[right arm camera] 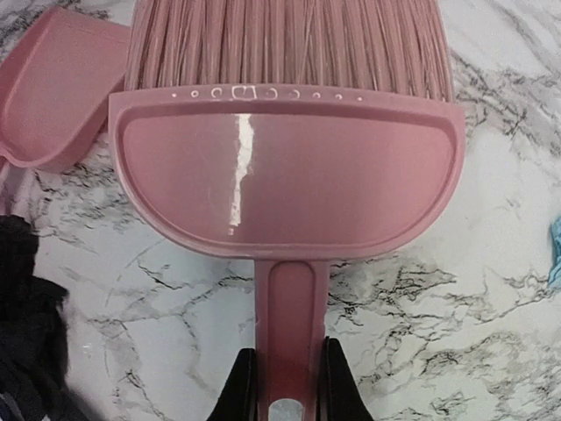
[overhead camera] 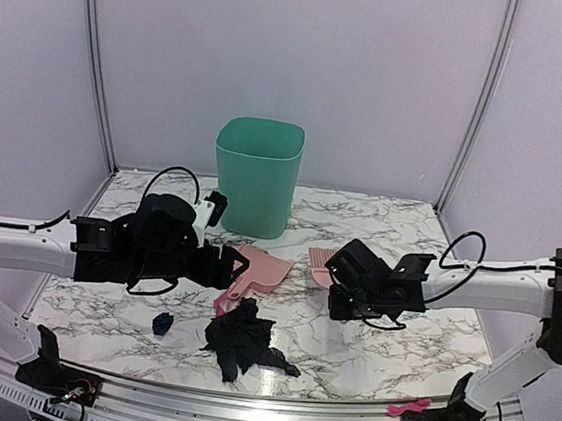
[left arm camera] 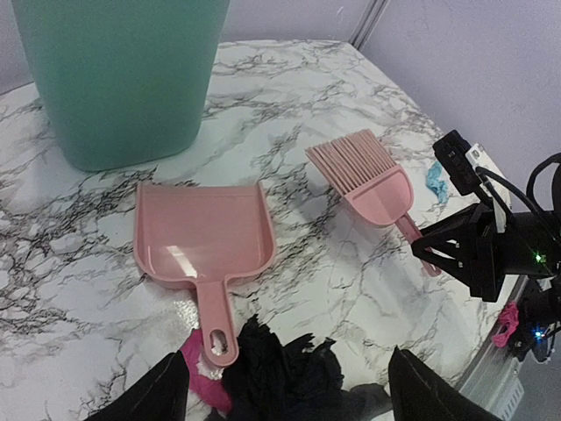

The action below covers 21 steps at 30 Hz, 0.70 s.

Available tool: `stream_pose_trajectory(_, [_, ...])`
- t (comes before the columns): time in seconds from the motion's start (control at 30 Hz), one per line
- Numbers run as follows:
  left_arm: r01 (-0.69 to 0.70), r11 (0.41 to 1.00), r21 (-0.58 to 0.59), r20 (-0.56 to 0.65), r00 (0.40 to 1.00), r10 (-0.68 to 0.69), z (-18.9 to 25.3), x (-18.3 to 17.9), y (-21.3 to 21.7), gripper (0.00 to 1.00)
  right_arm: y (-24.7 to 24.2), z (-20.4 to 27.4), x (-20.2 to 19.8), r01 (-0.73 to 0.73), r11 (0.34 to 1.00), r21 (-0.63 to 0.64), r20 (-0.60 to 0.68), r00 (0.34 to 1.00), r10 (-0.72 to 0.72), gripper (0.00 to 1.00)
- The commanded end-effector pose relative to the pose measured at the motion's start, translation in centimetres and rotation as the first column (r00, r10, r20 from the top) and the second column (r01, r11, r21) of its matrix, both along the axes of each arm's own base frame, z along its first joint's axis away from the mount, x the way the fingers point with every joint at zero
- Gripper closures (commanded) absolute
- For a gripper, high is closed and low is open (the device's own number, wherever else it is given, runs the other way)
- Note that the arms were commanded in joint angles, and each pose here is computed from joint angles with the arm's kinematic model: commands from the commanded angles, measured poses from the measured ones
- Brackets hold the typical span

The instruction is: Sweep away the paper scraps from the table

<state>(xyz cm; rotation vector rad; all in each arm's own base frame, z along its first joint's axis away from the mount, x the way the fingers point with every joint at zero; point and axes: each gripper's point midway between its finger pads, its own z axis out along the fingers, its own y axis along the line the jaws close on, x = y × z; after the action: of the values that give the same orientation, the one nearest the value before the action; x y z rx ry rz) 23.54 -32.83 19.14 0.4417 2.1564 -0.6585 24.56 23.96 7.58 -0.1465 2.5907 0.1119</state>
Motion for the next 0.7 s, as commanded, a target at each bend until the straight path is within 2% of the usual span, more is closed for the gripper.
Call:
stream_pose_trajectory(0.0, [0.095,0.987,-0.133,-0.005,0.995,-0.096,4.2,-1.1,-2.3,0.18,0.3,4.8,1.8,-0.065,0.997,0.035,0.16,0.985,0.059,1.0])
stream_pose_trajectory(0.27, [0.241,0.942,-0.232,-0.002,0.969,-0.249,8.5,-2.7,-5.2,0.11,2.6,10.9,1.3,-0.282,0.956,0.082,0.337,0.911,0.24,1.0])
stream_pose_trajectory(0.43, [0.247,0.926,-0.286,-0.022,0.964,-0.264,10.8,-2.9,-5.8,0.1,4.4,15.3,0.0,-0.407,0.906,0.12,0.465,0.829,0.311,1.0])
stream_pose_trajectory(0.67, [0.263,0.906,-0.331,-0.046,0.955,-0.294,11.9,-3.0,-7.3,0.13,5.8,18.3,-1.3,-0.525,0.84,0.135,0.55,0.745,0.377,1.0])
